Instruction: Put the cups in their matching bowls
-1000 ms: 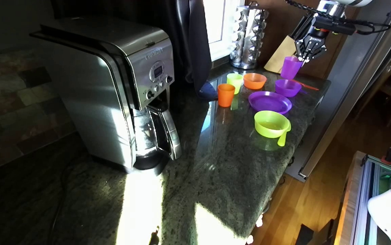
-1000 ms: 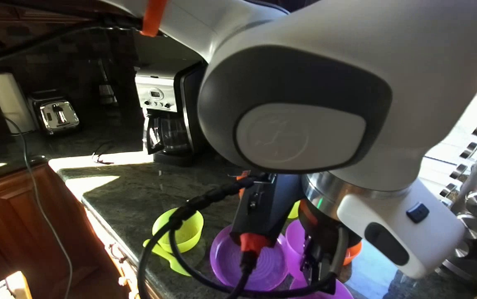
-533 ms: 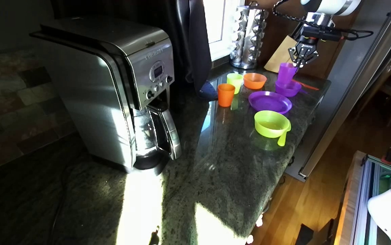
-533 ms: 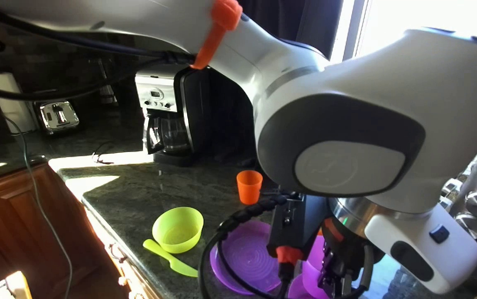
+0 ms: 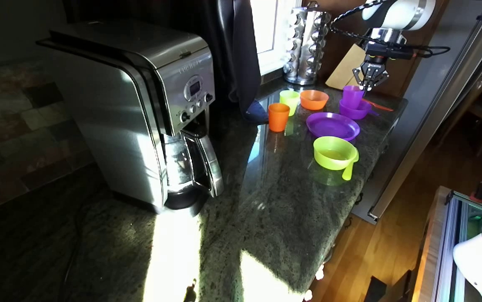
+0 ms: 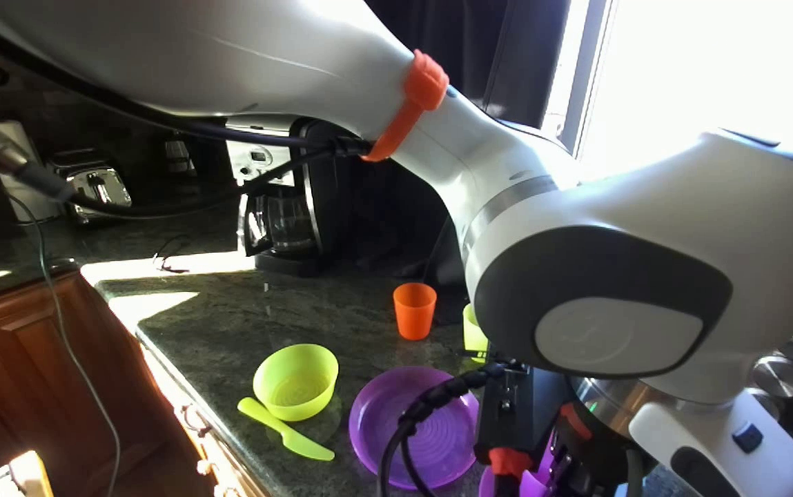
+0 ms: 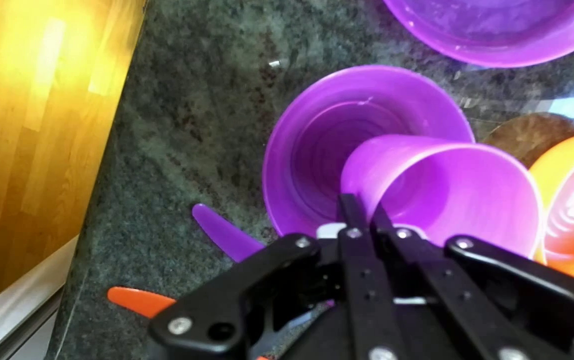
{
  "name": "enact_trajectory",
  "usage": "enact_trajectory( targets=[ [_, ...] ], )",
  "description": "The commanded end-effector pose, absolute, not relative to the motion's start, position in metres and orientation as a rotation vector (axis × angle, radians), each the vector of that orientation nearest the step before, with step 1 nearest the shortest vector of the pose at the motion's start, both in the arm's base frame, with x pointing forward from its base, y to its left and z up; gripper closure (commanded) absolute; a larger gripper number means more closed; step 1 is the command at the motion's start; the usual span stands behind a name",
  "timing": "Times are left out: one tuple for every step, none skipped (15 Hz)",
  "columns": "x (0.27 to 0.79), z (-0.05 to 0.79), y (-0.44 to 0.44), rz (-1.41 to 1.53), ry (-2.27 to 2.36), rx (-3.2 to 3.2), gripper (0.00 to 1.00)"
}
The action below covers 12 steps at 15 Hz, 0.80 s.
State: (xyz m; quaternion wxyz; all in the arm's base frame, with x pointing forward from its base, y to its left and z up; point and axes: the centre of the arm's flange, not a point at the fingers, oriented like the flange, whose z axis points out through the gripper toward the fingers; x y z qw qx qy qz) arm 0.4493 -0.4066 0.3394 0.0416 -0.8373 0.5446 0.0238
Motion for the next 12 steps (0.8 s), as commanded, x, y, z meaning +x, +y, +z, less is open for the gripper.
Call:
enact_trajectory(
  targets=[
    [0.449,0.333,-0.417,0.098,1.645,-2.558,0.99],
    [0.449,0.331,-0.417,0.097,1.642,-2.559,0.99],
    [0.448,0.332,-0.418,0.093,1.639,-2.561,0.99],
    [0.448,0.332,-0.419,0.095,1.632,-2.559,0.71],
    [0.447,0.333,-0.419,0.102,1.63,-2.56,0.7],
    [0.446,0.334,-0.42,0.103,1.629,-2.567,0.65],
    [0.445,0.337,-0.42,0.099,1.622,-2.566,0.56],
    [0.443,0.34,-0.42,0.095,1.62,-2.571,0.5],
    [0.442,0.344,-0.419,0.09,1.612,-2.573,0.42],
    [0.439,0.349,-0.417,0.083,1.603,-2.58,0.34],
    [0.437,0.354,-0.416,0.075,1.593,-2.587,0.28],
    [0.433,0.363,-0.413,0.063,1.585,-2.592,0.19]
  ],
)
